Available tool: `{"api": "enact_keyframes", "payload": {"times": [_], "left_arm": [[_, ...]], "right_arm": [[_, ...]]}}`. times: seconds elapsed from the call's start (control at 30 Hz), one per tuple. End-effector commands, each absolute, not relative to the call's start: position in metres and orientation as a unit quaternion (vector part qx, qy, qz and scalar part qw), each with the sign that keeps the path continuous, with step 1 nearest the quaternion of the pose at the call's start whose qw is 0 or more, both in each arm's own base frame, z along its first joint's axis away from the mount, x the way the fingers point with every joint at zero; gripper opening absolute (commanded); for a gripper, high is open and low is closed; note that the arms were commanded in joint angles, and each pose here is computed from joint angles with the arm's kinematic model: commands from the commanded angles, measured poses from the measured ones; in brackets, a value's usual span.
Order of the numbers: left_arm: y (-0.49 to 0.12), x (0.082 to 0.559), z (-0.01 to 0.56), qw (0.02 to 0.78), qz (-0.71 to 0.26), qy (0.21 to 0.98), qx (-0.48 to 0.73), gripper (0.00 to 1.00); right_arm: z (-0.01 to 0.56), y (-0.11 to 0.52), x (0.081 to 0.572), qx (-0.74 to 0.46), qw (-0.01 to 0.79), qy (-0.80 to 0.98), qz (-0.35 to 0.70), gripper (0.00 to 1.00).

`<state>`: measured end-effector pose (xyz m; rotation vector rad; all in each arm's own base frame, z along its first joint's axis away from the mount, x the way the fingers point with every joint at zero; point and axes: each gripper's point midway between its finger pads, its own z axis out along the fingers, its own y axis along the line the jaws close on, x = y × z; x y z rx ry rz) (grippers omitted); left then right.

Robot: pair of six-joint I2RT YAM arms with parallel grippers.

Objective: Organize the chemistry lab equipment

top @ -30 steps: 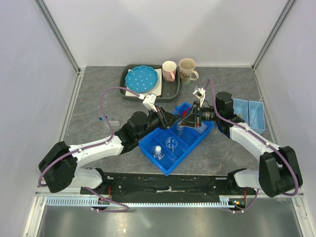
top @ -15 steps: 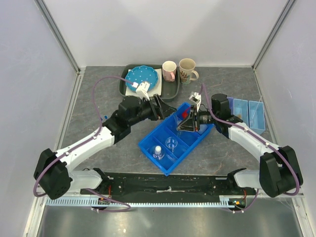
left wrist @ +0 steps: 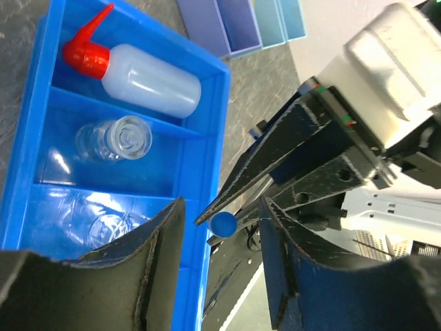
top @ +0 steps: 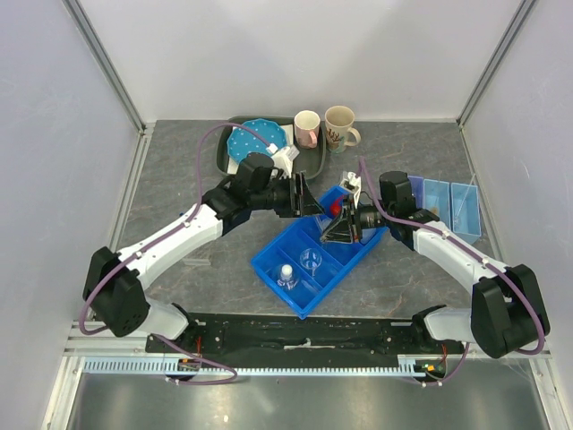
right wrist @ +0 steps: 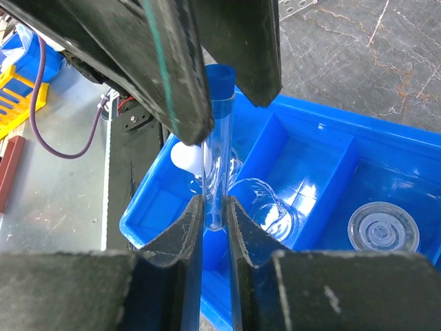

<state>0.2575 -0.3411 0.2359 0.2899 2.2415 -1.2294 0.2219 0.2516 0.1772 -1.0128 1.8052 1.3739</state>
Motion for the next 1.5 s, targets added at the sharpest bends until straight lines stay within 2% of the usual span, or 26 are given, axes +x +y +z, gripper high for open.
{"api": "enact_keyframes", "payload": {"times": [0.0, 0.17, 0.27, 0.3, 0.4, 0.47, 0.53, 0.57, 0.6, 0.67, 0.7, 0.83, 0.93, 1.07, 1.17, 1.3, 1.47], "left_arm": [[-0.346, 0.249, 0.243, 0.264, -0.459, 0.835, 0.15, 0.5], [-0.351, 0.246, 0.242, 0.253, -0.465, 0.834, 0.157, 0.42], [-0.352, 0.245, 0.241, 0.248, -0.467, 0.834, 0.158, 0.31], [-0.352, 0.245, 0.241, 0.248, -0.467, 0.834, 0.157, 0.23], [-0.351, 0.241, 0.238, 0.24, -0.468, 0.835, 0.158, 0.06], [-0.349, 0.24, 0.238, 0.244, -0.467, 0.836, 0.156, 0.04], [-0.342, 0.237, 0.237, 0.251, -0.461, 0.837, 0.151, 0.03], [-0.336, 0.24, 0.237, 0.262, -0.453, 0.84, 0.145, 0.02], [-0.329, 0.239, 0.229, 0.262, -0.444, 0.845, 0.138, 0.02], [-0.308, 0.243, 0.236, 0.292, -0.43, 0.846, 0.116, 0.02], [-0.297, 0.242, 0.225, 0.294, -0.417, 0.854, 0.105, 0.02], [-0.238, 0.249, 0.225, 0.356, -0.376, 0.854, 0.048, 0.02], [-0.175, 0.26, 0.227, 0.425, -0.298, 0.854, -0.01, 0.02], [-0.085, 0.272, 0.229, 0.508, -0.145, 0.844, -0.1, 0.02], [-0.047, 0.274, 0.234, 0.54, -0.072, 0.828, -0.133, 0.02], [-0.027, 0.287, 0.235, 0.562, -0.028, 0.812, -0.154, 0.02], [-0.021, 0.307, 0.21, 0.553, -0.003, 0.817, -0.163, 0.02]], "right_arm": [[0.193, 0.256, 0.227, -0.414, 0.346, 0.662, 0.52, 0.2], [0.191, 0.256, 0.227, -0.417, 0.345, 0.663, 0.518, 0.2], [0.19, 0.256, 0.227, -0.419, 0.343, 0.663, 0.517, 0.2], [0.19, 0.256, 0.227, -0.419, 0.343, 0.663, 0.517, 0.2], [0.188, 0.256, 0.227, -0.422, 0.343, 0.663, 0.515, 0.2], [0.188, 0.255, 0.227, -0.424, 0.343, 0.663, 0.513, 0.23], [0.187, 0.254, 0.226, -0.431, 0.345, 0.662, 0.507, 0.39], [0.188, 0.254, 0.226, -0.436, 0.348, 0.66, 0.504, 0.53], [0.19, 0.253, 0.226, -0.448, 0.357, 0.653, 0.496, 0.77], [0.19, 0.251, 0.224, -0.458, 0.36, 0.649, 0.49, 0.95], [0.193, 0.248, 0.225, -0.466, 0.37, 0.645, 0.48, 0.98], [0.195, 0.243, 0.228, -0.471, 0.384, 0.647, 0.46, 0.98], [0.197, 0.24, 0.231, -0.472, 0.392, 0.65, 0.448, 0.98], [0.198, 0.237, 0.233, -0.471, 0.395, 0.652, 0.443, 0.98], [0.197, 0.236, 0.233, -0.471, 0.395, 0.653, 0.443, 0.98], [0.196, 0.235, 0.234, -0.47, 0.394, 0.654, 0.442, 0.98], [0.196, 0.234, 0.235, -0.47, 0.395, 0.655, 0.44, 0.98]]}}
